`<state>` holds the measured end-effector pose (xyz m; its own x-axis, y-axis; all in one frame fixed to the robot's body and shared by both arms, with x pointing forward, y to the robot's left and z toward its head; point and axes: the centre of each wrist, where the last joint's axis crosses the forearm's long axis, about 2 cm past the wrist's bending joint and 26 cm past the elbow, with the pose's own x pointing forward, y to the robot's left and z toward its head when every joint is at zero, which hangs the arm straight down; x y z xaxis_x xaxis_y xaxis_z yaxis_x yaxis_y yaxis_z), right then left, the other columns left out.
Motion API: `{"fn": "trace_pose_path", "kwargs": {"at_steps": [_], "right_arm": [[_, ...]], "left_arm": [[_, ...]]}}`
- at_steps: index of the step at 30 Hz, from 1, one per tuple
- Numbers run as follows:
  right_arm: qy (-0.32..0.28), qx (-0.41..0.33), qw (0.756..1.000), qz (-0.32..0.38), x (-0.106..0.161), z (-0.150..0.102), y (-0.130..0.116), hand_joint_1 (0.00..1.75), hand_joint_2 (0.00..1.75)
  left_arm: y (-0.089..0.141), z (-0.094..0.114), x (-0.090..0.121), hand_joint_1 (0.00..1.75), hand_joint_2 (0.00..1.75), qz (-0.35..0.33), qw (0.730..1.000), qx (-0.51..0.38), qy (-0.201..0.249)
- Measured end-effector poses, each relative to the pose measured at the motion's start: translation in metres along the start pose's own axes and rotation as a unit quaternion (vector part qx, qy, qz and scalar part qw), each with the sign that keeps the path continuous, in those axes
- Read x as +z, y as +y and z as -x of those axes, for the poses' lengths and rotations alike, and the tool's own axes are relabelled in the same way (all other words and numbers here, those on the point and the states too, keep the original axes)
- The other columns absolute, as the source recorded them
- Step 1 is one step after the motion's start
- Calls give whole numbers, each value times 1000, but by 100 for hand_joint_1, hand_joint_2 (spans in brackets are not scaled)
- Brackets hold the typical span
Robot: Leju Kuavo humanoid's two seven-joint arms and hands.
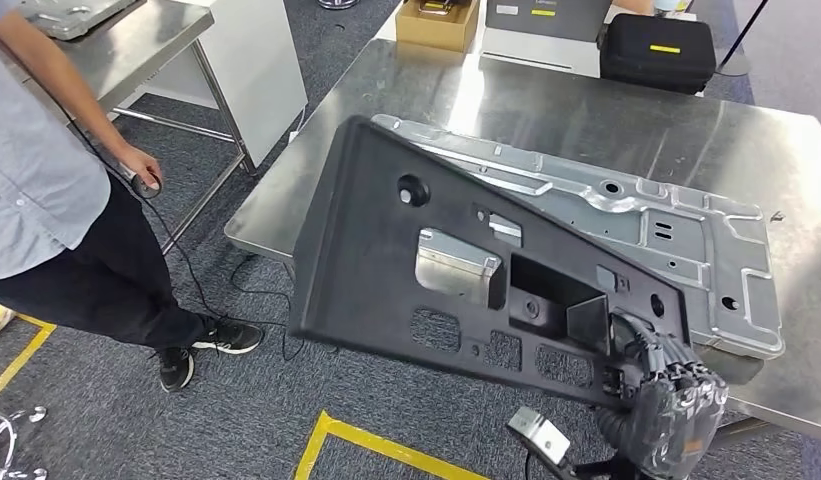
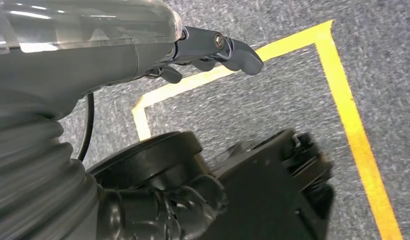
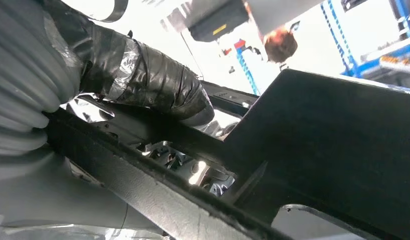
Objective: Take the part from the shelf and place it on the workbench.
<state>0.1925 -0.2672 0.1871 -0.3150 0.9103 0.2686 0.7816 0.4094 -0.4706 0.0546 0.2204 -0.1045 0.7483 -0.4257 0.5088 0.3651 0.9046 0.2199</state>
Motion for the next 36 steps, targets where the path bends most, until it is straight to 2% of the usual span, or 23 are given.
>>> {"fn": "trace_pose_path", "kwargs": {"at_steps": [17,36], "right_arm": [[-10,38,999,12,-52,34,23,175,175],[-65,85,994,-29,-124,28,69,175,175]], "left_arm": [[3,-10,-4,0,175,-3,1000,-22,3],[7,-22,-10,0,175,17,999,-44,-9]]}}
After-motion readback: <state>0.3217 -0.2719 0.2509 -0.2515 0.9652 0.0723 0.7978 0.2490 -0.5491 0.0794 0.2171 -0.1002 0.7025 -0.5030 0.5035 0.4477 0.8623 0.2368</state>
